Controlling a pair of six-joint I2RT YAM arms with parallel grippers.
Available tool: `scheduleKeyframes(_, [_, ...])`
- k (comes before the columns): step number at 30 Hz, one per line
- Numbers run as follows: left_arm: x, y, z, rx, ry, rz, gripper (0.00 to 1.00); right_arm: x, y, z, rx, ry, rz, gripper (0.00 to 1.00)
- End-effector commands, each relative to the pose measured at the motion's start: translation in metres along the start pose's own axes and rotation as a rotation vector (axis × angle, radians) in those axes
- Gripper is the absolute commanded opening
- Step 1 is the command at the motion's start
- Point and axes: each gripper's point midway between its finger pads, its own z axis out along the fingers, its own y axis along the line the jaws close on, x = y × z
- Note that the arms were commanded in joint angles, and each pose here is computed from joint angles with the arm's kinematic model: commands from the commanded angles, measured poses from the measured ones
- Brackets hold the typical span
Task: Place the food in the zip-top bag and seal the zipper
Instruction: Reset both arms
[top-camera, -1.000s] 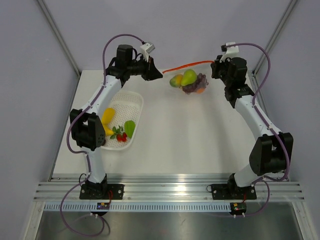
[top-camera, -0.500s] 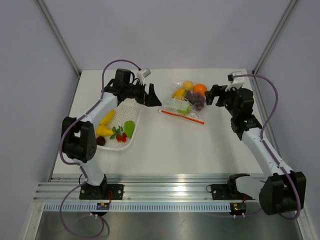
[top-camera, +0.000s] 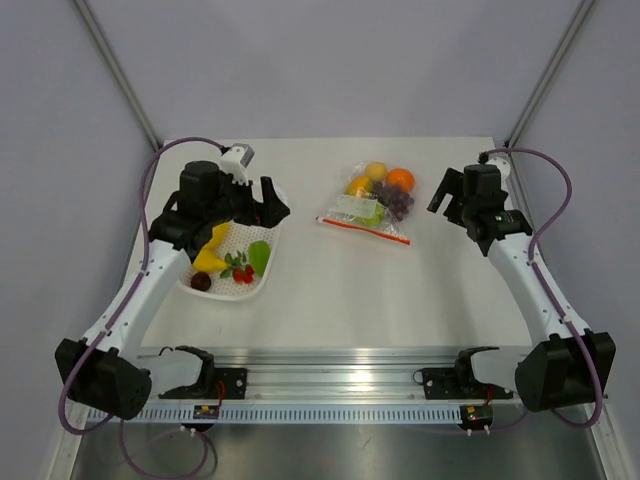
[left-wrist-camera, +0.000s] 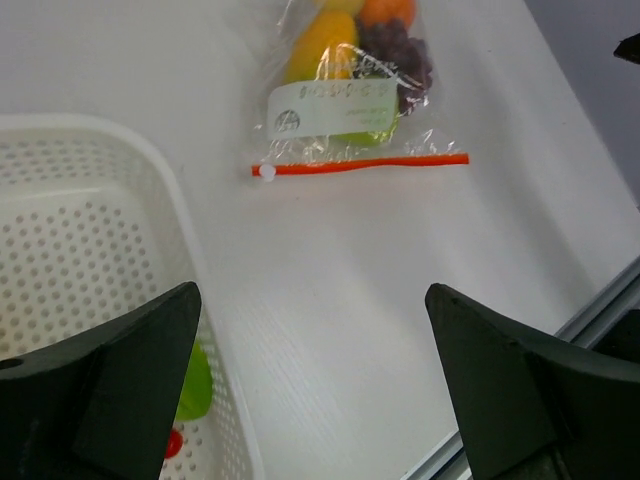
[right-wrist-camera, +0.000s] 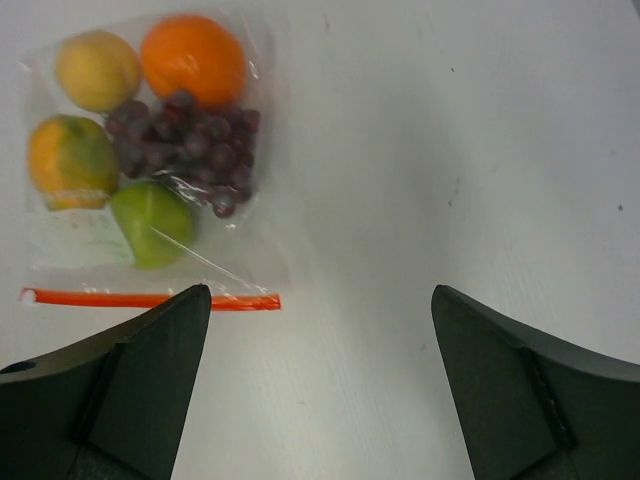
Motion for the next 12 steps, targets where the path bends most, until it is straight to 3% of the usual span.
scheduleKeyframes(1, [0.021,0.024,-0.02,-0.159,-0.008,-0.031,0.99,0.027,-0.039,-0.007,0.194,0.098,0.006,0.99])
scheduleKeyframes(6, [0.044,0.022,-0.047,-0.181,-0.028,-0.031,0.99,0.044,-0.04,-0.005,0.153,0.084,0.032,0.99])
scheduleKeyframes(12, [0.037,0.029,-0.063,-0.235,-0.124,0.0,0.99,0.048,-0.042,-0.007,0.129,0.054,0.029,0.99])
